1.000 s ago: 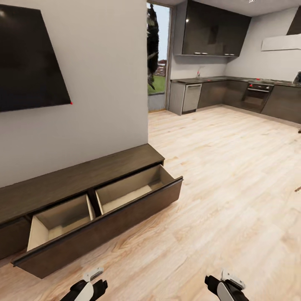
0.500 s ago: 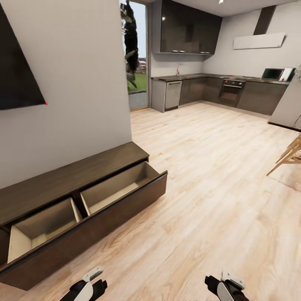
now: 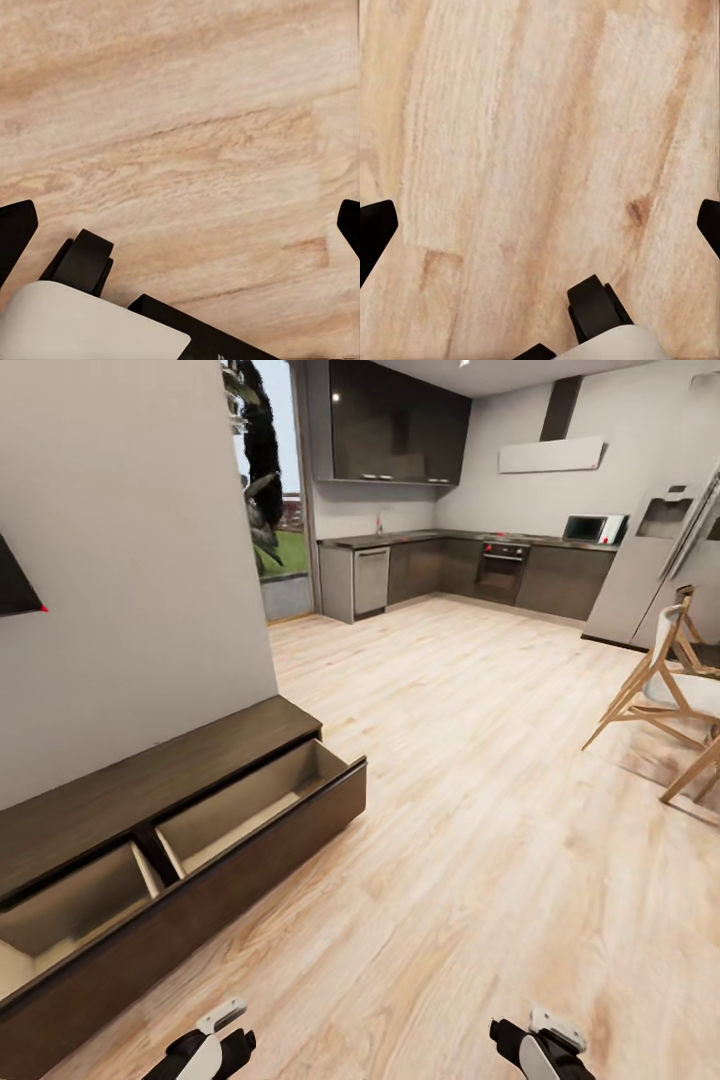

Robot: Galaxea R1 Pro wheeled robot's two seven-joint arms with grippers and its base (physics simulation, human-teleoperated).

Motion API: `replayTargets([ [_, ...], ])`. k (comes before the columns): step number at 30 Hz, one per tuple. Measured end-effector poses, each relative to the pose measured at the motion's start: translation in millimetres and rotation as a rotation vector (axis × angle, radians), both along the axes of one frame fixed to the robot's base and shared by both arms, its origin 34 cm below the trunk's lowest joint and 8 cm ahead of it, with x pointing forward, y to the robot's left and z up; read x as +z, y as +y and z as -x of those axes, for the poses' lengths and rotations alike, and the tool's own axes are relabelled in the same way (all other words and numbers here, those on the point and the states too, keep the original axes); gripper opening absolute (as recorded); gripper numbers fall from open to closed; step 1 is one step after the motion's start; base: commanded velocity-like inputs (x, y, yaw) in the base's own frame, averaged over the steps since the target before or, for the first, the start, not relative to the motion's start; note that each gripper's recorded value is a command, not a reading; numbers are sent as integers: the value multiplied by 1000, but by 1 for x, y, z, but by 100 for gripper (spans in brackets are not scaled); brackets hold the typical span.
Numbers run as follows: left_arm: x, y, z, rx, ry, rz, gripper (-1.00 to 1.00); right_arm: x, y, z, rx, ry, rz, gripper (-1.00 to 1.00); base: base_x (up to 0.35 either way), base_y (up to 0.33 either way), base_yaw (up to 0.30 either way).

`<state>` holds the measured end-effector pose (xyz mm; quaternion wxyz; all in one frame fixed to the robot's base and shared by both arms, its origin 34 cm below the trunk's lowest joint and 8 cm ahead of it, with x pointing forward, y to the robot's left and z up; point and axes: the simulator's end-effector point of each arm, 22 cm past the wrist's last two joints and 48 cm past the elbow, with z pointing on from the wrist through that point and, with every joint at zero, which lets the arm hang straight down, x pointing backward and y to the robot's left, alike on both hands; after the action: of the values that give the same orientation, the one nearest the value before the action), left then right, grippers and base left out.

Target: Place each of the two pumpkins and all three candles from the living room inside a cabinet in the living room (use any cabinet), then make sure every cabinet is closed, and position the cauldron so it is next to a table in the living room.

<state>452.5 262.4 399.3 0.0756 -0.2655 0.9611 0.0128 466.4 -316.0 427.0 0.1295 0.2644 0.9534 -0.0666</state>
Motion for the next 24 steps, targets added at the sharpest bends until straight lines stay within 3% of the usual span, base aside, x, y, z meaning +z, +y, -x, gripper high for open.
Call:
replayTargets([
  [24,-6,-1,7,-3,18,-1,100,-12,-2,18,-5,47,0,100,-3,1,-256],
])
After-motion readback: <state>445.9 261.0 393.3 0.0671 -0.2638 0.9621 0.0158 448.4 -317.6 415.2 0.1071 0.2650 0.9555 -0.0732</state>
